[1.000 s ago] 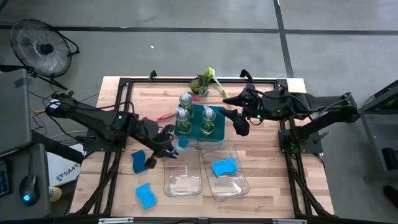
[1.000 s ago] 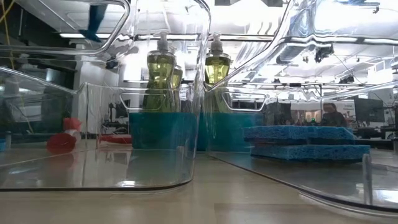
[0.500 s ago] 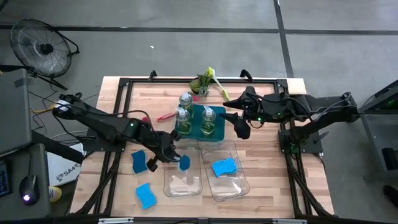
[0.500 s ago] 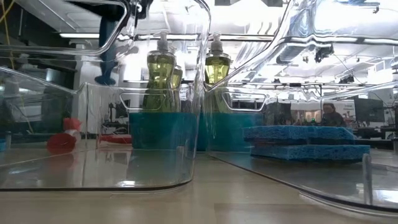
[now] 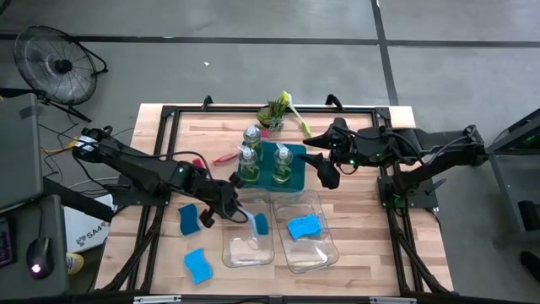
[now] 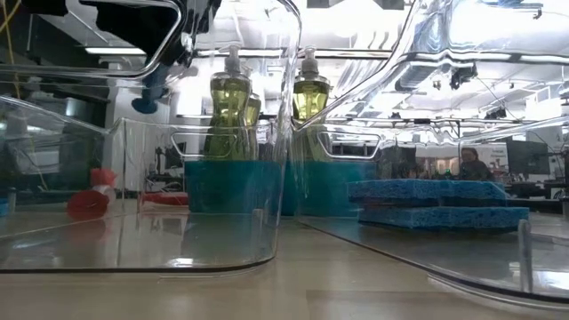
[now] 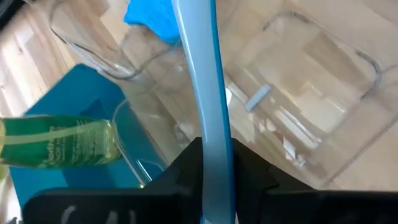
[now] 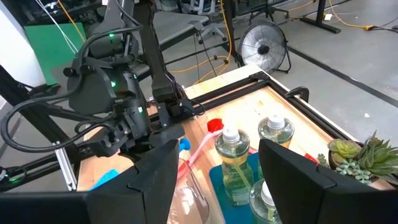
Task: Pick & Place Kitchen Sink Supplies
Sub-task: Put the blue dish brush into the left transparent bin
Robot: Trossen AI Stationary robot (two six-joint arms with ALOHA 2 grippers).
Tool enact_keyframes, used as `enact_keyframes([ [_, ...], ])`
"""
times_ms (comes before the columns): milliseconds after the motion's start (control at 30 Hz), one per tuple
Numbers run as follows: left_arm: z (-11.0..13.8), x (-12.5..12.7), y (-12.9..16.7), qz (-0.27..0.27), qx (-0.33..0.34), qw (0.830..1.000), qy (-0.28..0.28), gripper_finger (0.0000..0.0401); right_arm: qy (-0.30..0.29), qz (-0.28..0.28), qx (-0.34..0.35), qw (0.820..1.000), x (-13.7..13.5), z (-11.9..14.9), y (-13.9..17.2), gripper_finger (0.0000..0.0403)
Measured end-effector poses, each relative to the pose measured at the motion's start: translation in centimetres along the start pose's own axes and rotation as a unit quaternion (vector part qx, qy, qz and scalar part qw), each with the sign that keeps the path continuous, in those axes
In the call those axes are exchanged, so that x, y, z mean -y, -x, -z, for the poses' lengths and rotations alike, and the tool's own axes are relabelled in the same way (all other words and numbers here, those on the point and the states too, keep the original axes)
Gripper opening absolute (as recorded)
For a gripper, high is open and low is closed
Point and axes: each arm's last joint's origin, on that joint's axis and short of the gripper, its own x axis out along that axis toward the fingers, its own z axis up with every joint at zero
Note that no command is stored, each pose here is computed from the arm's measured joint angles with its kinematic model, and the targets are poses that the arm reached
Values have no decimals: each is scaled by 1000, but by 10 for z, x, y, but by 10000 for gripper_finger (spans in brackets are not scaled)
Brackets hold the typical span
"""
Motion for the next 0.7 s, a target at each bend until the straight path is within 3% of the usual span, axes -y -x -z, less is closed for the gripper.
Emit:
enact_keyframes([
  [167,4,2,0,8,-21,1000,-2,81,0,0,-1,1000,0,0,0,217],
  [433,3,4,-16,26,-37,999,-29,64,-6,6,-13,1000,1,10,-6,216],
  [700,3,7,-29,59,-42,997,-30,74,-21,7,-19,1000,3,25,-17,216],
])
